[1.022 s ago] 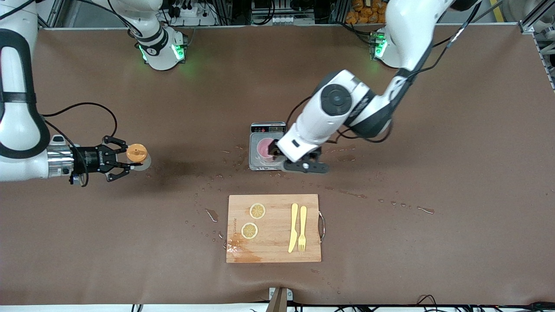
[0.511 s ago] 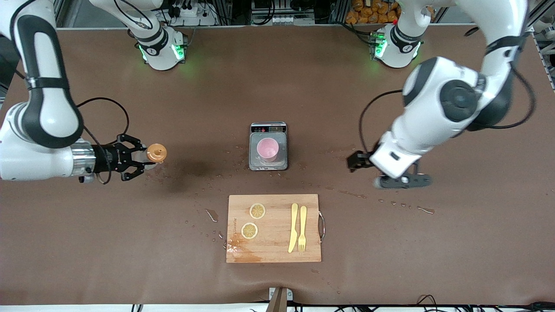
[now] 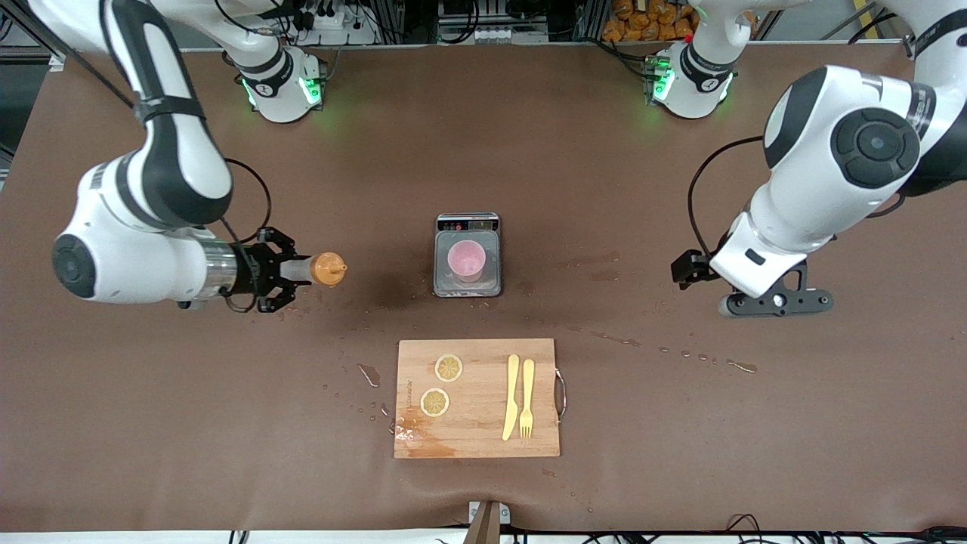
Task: Add sauce to pink cup with both arms
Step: 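Move the bottle over the pink cup while the left gripper withdraws, then tilt the bottle with the right gripper and squeeze sauce into the cup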
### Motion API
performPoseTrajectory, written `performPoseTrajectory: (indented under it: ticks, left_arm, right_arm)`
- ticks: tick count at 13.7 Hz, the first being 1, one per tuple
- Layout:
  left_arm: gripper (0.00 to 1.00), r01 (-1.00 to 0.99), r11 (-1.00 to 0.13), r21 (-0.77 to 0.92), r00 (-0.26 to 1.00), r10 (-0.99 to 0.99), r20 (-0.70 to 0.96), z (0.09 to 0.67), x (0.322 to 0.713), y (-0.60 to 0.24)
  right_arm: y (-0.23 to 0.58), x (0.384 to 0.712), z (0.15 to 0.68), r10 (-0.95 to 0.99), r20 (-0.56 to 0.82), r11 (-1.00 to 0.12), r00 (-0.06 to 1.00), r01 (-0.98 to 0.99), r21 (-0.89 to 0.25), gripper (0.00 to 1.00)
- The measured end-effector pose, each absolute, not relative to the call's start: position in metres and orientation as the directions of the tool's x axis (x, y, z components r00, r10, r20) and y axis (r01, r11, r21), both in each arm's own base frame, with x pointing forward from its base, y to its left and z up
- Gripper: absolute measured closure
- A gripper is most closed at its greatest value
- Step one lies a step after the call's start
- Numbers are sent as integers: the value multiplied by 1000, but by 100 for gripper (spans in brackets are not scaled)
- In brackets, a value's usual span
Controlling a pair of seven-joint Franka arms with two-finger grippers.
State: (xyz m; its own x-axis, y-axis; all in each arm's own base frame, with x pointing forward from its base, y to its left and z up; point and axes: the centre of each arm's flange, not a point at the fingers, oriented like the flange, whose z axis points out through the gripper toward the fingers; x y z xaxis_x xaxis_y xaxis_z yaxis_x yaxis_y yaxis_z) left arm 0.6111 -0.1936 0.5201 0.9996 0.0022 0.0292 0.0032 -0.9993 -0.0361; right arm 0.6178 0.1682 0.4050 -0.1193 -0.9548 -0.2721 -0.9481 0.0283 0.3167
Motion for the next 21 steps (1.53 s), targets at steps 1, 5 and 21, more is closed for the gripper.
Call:
performPoseTrajectory:
  ticks: [1, 5, 21]
  left_arm:
    - [0, -14, -999, -47, 999, -16, 30, 526, 607, -187]
    - [0, -83, -993, -86, 996, -86, 32, 559, 592, -122]
    - [0, -87, -996, 25, 996, -86, 26, 622, 538, -86]
  right_arm:
    - [182, 615, 408, -965, -233, 42, -119, -949, 313, 59]
    - [250, 592, 410, -993, -58, 86, -106, -956, 279, 59]
    - [387, 537, 353, -898, 437, 167, -46, -956, 242, 60]
